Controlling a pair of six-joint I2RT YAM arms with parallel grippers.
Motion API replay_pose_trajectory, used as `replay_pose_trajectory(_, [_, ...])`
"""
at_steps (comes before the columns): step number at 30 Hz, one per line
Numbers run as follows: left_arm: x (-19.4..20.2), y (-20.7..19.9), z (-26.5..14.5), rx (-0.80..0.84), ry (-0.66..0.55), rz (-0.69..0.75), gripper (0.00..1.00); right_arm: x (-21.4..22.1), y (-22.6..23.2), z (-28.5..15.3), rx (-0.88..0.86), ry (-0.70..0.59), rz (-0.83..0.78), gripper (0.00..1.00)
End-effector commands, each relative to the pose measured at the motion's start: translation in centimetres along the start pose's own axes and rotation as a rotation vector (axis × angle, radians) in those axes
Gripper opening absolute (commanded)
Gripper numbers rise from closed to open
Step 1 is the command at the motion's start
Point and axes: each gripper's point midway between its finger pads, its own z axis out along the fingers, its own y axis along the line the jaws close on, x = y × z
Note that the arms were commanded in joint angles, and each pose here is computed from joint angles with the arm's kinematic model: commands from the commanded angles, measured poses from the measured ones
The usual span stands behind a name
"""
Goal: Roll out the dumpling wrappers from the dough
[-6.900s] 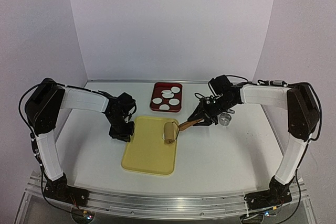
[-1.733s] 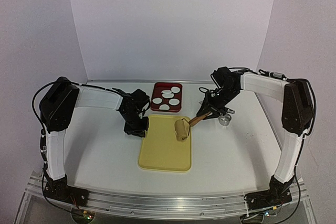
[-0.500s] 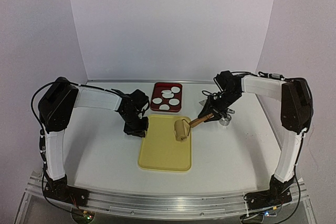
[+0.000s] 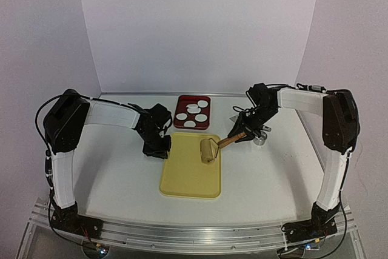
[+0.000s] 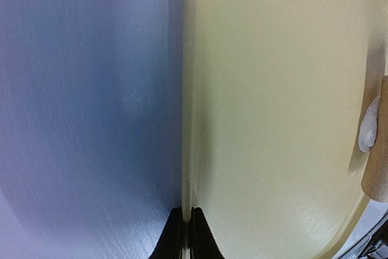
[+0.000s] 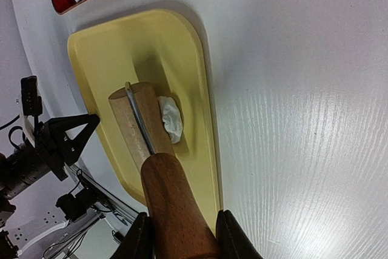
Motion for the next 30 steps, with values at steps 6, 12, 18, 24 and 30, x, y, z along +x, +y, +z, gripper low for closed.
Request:
replay_pose_trajectory(6, [0.41,0.59,-0.03,-0.012,-0.007,0.011,0.00,3.65,-19.83,2.41,0.869,0.080,0.137,0.00])
replay_pose_trajectory(12, [0.23,0.43,-0.11,-0.007,-0.012,0.017,0.00,3.54,-19.68,2.60,0.869,0.076,0.137,0.00])
replay_pose_trajectory(18, [0.31,0.50,-0.03,-0.008,-0.009,0.019,0.00,3.46,-19.62,2.70,0.871,0.073,0.141,0.00])
replay_pose_trajectory(24, [0.36,0.45,-0.04,-0.004,-0.009,0.019,0.00,3.33,-19.56,2.90,0.870,0.073,0.140,0.00])
replay_pose_trajectory(30, [0.40,0.43,-0.07,-0.001,-0.008,0.020,0.00,3.25,-19.48,3.17,0.871,0.075,0.136,0.00])
